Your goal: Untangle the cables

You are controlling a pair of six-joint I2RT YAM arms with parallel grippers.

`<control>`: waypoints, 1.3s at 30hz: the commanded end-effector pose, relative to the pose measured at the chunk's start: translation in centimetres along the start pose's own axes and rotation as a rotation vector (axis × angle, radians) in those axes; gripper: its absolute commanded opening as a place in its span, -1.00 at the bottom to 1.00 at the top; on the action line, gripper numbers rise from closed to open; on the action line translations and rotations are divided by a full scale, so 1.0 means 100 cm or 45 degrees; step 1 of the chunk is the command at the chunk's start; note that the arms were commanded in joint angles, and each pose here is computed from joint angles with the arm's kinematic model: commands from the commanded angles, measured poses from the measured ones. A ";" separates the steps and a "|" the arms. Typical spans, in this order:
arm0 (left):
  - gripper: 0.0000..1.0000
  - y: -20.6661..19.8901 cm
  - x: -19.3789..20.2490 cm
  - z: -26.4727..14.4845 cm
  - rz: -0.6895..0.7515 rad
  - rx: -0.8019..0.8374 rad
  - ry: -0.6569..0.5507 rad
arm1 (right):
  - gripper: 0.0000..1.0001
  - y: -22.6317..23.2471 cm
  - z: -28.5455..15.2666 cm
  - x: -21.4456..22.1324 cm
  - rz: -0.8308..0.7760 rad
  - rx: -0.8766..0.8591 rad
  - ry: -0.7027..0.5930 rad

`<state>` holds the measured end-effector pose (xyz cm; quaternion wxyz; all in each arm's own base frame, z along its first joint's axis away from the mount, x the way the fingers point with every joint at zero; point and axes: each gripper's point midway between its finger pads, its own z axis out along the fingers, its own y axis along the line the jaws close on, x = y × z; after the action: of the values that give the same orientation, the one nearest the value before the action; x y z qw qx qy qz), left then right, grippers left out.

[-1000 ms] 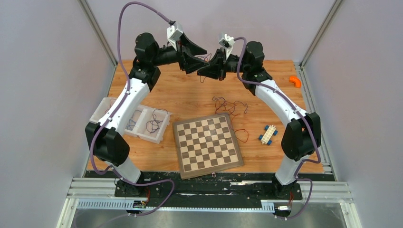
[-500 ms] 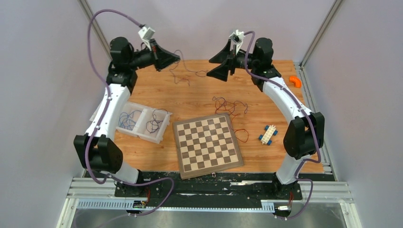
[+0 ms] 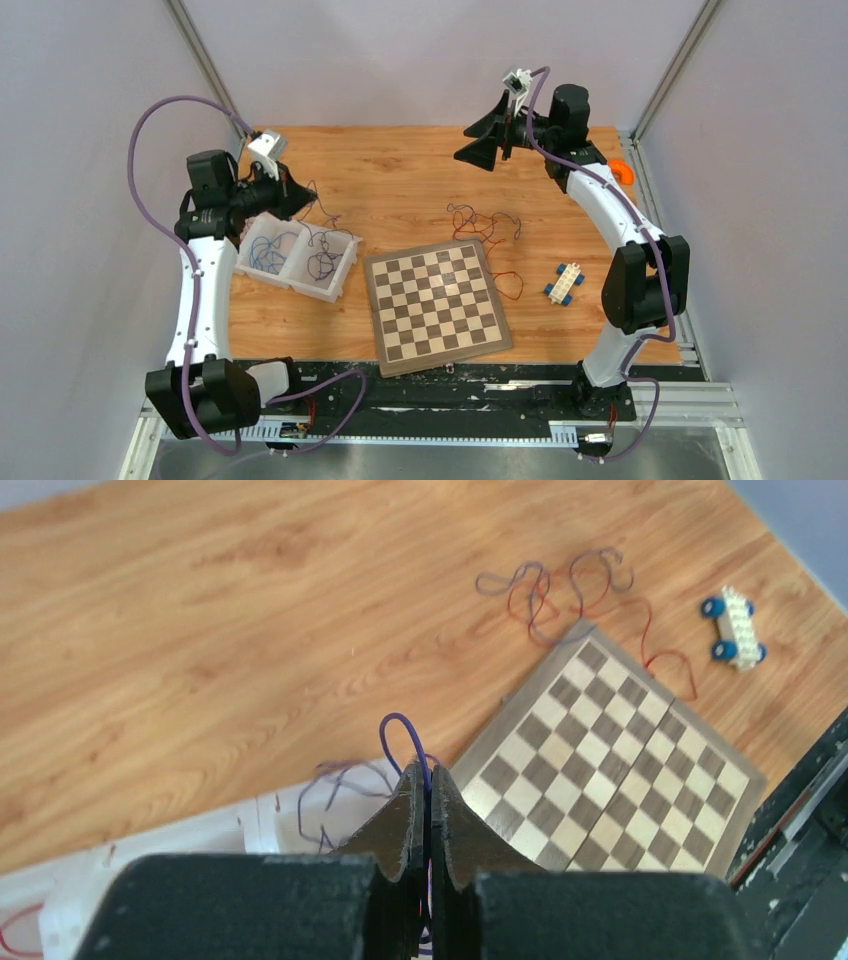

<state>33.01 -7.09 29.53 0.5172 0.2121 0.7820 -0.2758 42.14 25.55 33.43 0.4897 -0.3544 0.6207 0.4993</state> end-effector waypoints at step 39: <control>-1.00 0.010 0.057 -0.041 -0.149 -0.243 0.168 | 0.99 0.017 -0.015 0.002 -0.052 -0.003 0.038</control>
<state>28.61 -4.36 26.67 0.4834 0.1478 0.8313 -0.2313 40.38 24.68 32.51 0.4791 -0.3635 0.6344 0.4856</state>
